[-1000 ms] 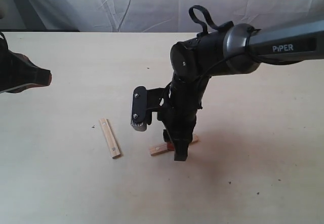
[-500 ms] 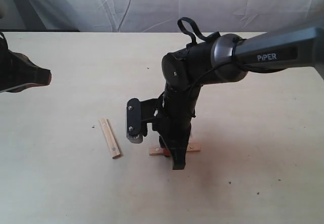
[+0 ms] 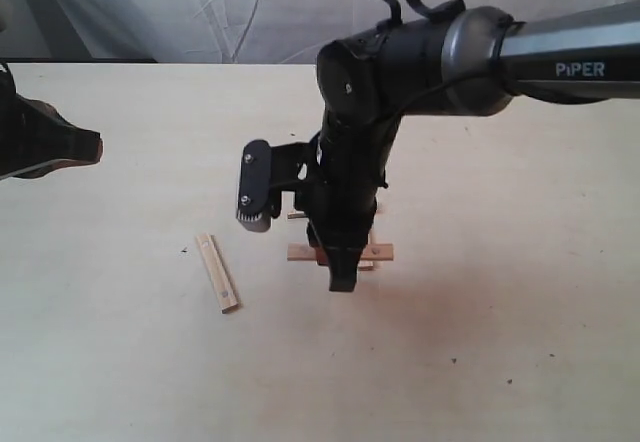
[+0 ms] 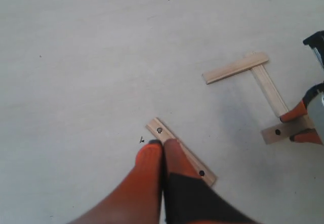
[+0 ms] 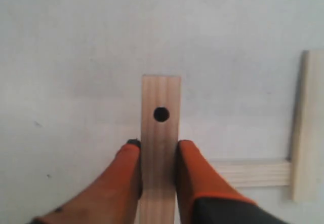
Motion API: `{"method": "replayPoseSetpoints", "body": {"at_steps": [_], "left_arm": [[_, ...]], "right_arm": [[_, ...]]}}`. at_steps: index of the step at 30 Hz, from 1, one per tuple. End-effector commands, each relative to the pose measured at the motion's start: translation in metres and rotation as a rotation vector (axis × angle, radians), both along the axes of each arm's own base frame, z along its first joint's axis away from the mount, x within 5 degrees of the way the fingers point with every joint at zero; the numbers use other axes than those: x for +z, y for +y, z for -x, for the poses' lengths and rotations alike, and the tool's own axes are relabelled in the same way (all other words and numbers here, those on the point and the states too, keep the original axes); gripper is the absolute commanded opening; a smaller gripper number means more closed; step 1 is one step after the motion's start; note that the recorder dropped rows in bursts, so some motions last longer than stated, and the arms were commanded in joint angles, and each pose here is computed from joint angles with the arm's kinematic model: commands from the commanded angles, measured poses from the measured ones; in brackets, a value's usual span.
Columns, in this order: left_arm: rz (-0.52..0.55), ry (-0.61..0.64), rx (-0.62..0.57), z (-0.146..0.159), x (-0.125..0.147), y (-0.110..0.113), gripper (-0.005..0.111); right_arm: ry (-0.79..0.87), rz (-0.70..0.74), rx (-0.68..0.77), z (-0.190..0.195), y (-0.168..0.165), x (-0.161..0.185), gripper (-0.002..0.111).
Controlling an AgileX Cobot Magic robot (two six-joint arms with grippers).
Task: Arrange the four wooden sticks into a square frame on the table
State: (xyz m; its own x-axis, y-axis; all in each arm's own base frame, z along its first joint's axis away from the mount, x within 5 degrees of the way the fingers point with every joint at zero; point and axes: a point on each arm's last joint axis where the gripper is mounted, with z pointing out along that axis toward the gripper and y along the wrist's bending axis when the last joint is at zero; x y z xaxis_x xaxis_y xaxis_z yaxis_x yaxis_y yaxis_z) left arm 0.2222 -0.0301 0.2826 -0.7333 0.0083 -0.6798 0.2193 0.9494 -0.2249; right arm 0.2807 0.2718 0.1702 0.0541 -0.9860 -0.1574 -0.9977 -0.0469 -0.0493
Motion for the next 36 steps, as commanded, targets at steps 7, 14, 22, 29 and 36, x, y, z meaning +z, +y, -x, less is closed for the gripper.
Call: {"method": "replayPoseSetpoints", "body": {"at_steps": [7,14,22,29,36], "left_arm": [[0.005,-0.005,0.013,-0.001,0.0,0.001,0.0],[0.005,-0.005,0.013,-0.001,0.0,0.001,0.0],[0.005,-0.007,0.014,-0.001,0.0,0.002,0.0],[0.005,-0.007,0.014,-0.001,0.0,0.002,0.0],[0.032,-0.038,0.11,-0.006,0.002,0.009,0.0]], "right_arm": [[-0.008,0.063,0.018,-0.027,0.018,-0.028,-0.001],[-0.038,0.025,-0.045,-0.032,0.023,-0.038,-0.001],[-0.04,0.01,-0.106,-0.034,0.024,-0.038,0.019],[-0.033,0.004,-0.16,-0.033,0.023,-0.034,0.047],[0.04,-0.096,-0.36,-0.029,0.033,-0.004,0.047]]}}
